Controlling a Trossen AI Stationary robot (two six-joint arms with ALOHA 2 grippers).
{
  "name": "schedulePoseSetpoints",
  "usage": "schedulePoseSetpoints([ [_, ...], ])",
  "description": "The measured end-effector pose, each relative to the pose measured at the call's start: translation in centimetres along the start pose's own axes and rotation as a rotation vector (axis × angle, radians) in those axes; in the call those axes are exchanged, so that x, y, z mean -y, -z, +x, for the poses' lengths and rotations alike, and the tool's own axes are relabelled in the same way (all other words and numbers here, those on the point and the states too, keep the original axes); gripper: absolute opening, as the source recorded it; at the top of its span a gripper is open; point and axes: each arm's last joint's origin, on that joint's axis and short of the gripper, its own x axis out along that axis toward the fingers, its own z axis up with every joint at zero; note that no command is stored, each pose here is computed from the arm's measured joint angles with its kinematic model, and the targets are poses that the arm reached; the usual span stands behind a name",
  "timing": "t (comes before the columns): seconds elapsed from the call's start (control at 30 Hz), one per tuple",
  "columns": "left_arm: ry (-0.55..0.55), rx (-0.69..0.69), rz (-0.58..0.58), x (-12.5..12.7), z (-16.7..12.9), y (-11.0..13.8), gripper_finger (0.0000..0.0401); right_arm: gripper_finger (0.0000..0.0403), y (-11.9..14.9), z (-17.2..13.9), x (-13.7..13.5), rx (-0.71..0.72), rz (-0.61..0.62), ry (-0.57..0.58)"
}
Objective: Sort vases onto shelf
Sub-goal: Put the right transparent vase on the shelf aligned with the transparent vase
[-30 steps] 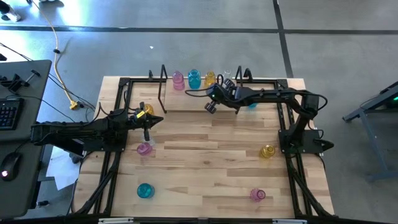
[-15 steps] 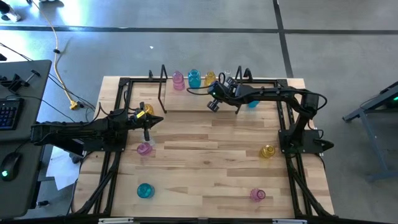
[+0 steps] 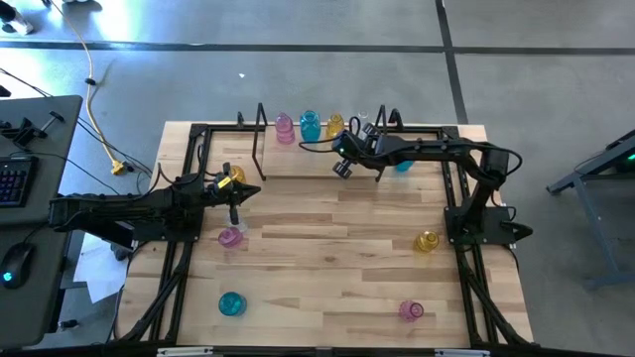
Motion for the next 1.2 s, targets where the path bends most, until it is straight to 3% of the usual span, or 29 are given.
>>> schedulePoseSetpoints([
  [0.37,0.000,0.000,0.000,0.0,0.0,0.0,0.0001,0.0000,-0.2,-2.0,1.1,0.018,0.042,0.009],
  [0.63,0.000,0.000,0.000,0.0,0.0,0.0,0.0001,0.0000,-1.2,-2.1,1.3,0.105,0.019,-0.060],
  [1.2,0.000,0.000,0.000,0.0,0.0,0.0,0.0001,0.0000,-0.5,-1.4,2.4,0.018,-0.001,-0.078],
])
